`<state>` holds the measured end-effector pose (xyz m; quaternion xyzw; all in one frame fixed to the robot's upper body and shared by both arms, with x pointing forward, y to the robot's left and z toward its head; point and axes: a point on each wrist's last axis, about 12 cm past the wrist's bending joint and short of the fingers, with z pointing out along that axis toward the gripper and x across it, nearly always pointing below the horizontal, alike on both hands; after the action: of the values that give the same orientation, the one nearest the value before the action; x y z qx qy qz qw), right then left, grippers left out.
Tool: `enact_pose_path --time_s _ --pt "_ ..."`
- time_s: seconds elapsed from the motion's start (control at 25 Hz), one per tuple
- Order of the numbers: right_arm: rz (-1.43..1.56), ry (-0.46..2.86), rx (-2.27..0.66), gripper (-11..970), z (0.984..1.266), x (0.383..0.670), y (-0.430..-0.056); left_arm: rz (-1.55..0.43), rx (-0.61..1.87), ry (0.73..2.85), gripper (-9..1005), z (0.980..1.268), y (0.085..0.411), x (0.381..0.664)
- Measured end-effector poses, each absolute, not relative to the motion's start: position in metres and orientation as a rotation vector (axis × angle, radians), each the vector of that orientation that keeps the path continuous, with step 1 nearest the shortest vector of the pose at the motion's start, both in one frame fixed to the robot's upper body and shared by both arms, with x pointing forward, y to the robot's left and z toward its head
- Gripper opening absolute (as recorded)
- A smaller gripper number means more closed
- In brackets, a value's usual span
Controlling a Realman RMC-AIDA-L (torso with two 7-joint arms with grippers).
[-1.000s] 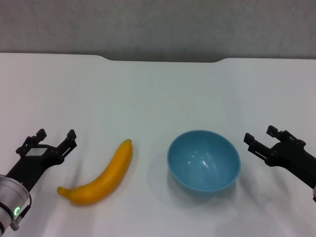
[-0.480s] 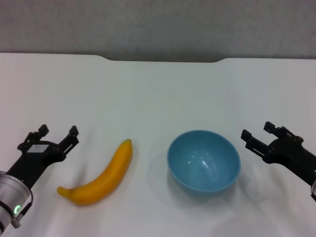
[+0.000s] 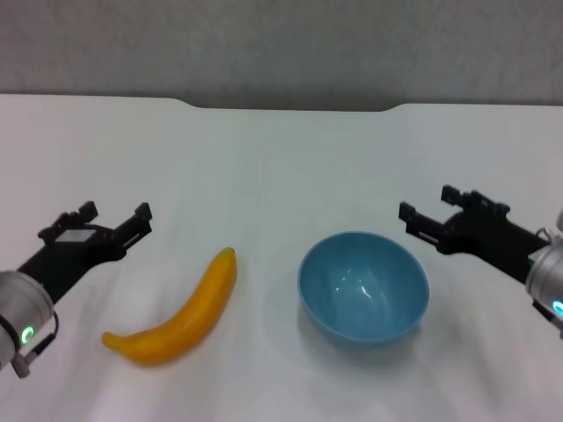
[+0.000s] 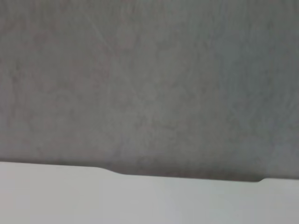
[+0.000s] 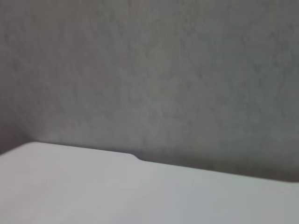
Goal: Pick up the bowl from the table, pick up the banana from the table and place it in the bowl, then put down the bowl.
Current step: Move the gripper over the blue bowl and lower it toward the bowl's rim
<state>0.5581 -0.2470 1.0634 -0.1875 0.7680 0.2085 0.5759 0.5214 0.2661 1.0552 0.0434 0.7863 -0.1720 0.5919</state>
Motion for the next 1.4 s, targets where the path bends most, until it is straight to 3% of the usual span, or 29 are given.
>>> enact_pose_path --time_s 0.24,0.48,0.8,1.4 --pt "0.460 1.861 -0.436 816 1.092 0.561 -0.235 -0.206 0.102 1.993 873 1.085 0.253 0.526" --pt "0.498 2.005 -0.447 816 1.101 0.576 -0.232 -0.097 0.134 2.110 871 1.086 0.243 0.534" --pt "0.412 2.285 -0.549 816 1.111 0.598 -0.220 -0.090 0.141 2.127 867 1.089 0.242 0.536" --pt "0.318 2.463 -0.591 808 1.120 0.614 -0.196 -0.080 0.159 2.126 860 1.086 0.242 0.536"
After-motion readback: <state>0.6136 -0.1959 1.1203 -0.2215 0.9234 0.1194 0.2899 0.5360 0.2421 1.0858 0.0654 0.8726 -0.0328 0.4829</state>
